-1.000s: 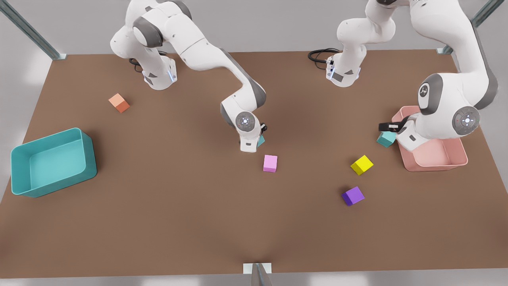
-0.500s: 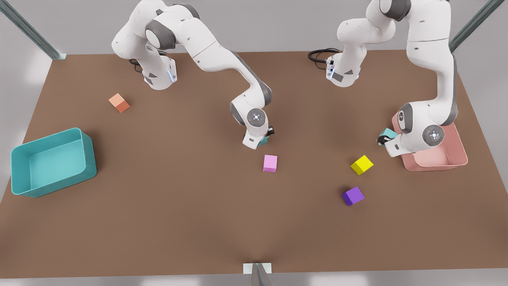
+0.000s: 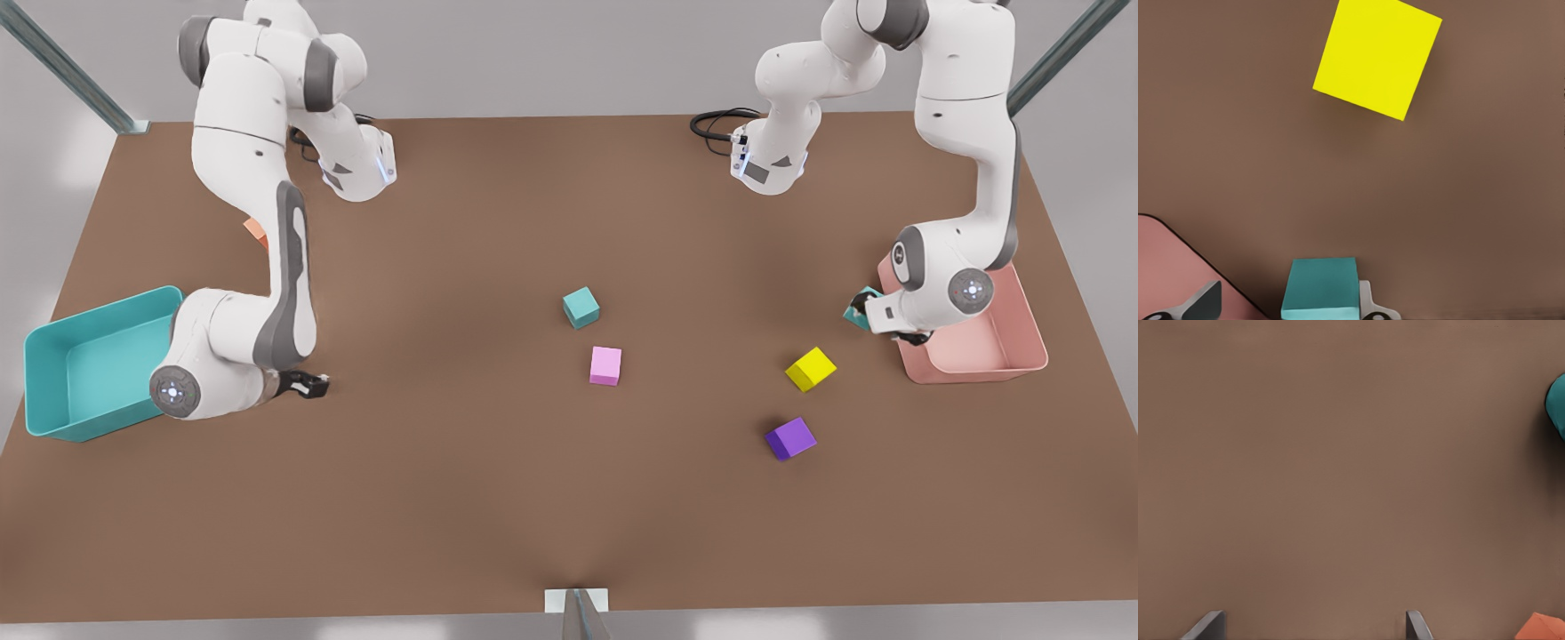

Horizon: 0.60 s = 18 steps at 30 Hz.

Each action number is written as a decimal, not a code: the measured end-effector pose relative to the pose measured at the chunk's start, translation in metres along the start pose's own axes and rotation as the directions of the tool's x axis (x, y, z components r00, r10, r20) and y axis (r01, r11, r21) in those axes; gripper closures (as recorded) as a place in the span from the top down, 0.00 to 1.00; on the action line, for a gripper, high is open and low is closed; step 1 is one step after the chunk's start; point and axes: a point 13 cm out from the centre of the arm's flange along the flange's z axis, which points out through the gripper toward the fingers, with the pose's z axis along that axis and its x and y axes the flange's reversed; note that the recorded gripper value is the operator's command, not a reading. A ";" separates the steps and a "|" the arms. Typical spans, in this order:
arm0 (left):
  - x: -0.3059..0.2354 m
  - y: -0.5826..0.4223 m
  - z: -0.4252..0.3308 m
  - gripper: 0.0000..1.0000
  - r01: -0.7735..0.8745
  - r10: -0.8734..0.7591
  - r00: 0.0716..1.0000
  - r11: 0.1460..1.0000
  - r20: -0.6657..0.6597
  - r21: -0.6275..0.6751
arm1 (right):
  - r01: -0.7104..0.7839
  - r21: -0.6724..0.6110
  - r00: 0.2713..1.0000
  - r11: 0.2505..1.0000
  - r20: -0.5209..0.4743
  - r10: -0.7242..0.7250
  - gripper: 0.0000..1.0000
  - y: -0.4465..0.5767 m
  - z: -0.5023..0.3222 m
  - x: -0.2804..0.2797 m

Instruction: Stack the two blue cubes on top of each other

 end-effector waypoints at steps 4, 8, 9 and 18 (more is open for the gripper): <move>0.008 -0.003 0.008 1.00 0.016 -0.016 1.000 1.000 -0.007 0.012 | 0.142 0.059 0.981 0.988 0.126 -0.148 1.00 -0.028 -0.137 0.008; 0.012 -0.006 0.014 1.00 0.074 -0.074 0.997 0.997 -0.016 0.022 | 0.404 -0.004 0.906 0.915 0.139 -0.400 1.00 -0.025 -0.216 0.097; 0.010 -0.008 0.015 1.00 0.083 -0.082 0.996 0.996 -0.018 0.021 | 0.465 0.010 0.876 0.885 0.138 -0.462 1.00 -0.022 -0.225 0.124; 0.007 -0.019 0.029 1.00 0.156 -0.154 0.987 0.987 -0.047 0.030 | 0.531 0.133 0.834 0.837 0.092 -0.543 1.00 -0.054 -0.218 0.161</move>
